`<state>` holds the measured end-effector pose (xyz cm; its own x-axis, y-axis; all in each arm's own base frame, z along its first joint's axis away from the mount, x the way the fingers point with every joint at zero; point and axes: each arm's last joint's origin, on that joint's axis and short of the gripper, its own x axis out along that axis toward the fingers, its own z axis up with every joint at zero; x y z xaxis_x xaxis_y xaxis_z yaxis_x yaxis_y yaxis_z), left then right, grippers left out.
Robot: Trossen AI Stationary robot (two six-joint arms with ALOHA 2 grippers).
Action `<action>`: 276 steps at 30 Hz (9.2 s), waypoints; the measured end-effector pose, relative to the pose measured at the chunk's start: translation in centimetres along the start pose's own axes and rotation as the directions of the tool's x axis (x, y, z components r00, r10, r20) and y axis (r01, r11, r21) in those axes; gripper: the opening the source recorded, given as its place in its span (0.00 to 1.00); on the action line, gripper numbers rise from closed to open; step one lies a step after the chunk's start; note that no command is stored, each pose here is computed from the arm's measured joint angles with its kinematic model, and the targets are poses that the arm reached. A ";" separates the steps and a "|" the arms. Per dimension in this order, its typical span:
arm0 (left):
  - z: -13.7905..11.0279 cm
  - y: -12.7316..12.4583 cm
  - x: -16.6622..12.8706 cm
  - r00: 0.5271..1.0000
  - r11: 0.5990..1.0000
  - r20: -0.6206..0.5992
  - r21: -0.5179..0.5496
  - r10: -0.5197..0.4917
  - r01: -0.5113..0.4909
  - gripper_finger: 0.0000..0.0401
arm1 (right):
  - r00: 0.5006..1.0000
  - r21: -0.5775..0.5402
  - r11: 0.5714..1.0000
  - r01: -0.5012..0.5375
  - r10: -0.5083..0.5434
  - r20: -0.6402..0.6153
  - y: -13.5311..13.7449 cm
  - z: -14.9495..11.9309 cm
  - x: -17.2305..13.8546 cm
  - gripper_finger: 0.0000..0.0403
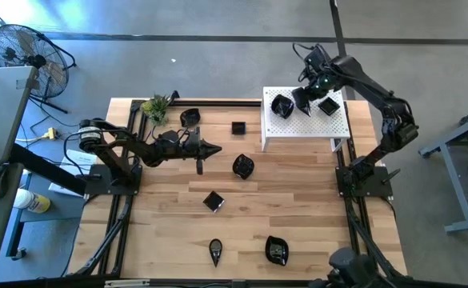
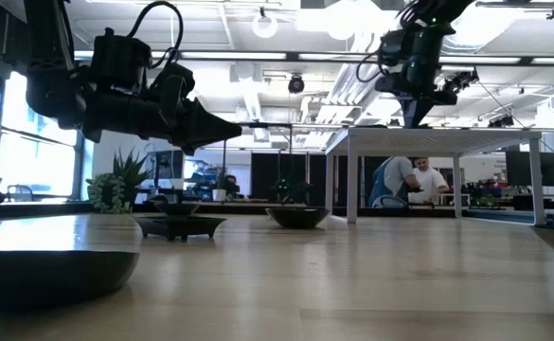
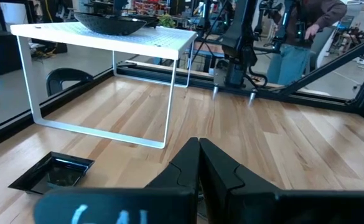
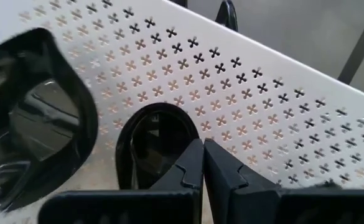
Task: Pick & Place Mini shaped plates
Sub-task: Stack the black drop-shaped plate on top of the black drop-shaped plates on the shelf, then stack the black leaf-shaped plate on top of the black leaf-shaped plates on the shelf, then stack the black square plate on top of the black square plates on the shelf
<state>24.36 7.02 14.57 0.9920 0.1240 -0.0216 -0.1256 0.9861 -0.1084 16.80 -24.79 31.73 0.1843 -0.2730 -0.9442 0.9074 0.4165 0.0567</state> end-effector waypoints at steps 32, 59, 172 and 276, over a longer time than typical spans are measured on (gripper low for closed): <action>-0.4 0.6 1.9 0.980 0.997 -0.184 0.010 0.080 -0.080 0.01 | 0.465 -0.628 0.743 -0.232 0.651 0.599 9.9 -19.8 -1.4 0.00; 4.7 0.3 7.0 0.851 0.993 -0.522 -0.063 0.055 -0.103 0.01 | 0.378 -0.722 0.636 -0.272 0.761 0.527 11.1 -22.5 -1.4 0.00; 1.0 -0.7 -0.2 0.997 0.998 0.058 -0.004 0.059 -0.059 0.00 | 0.775 0.244 0.914 -0.325 0.109 0.623 6.5 -9.8 -0.6 0.00; 0.5 -0.9 0.0 1.000 0.999 -0.009 -0.032 0.018 -0.018 0.00 | 0.379 -0.944 0.148 -0.295 0.925 0.027 30.1 -26.1 7.0 0.00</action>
<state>24.51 6.20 15.15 0.9895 0.1406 -0.0329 -0.1439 0.9797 -0.1395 35.54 8.46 18.36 0.9196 0.2583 -0.2961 -0.2762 0.9609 -0.0195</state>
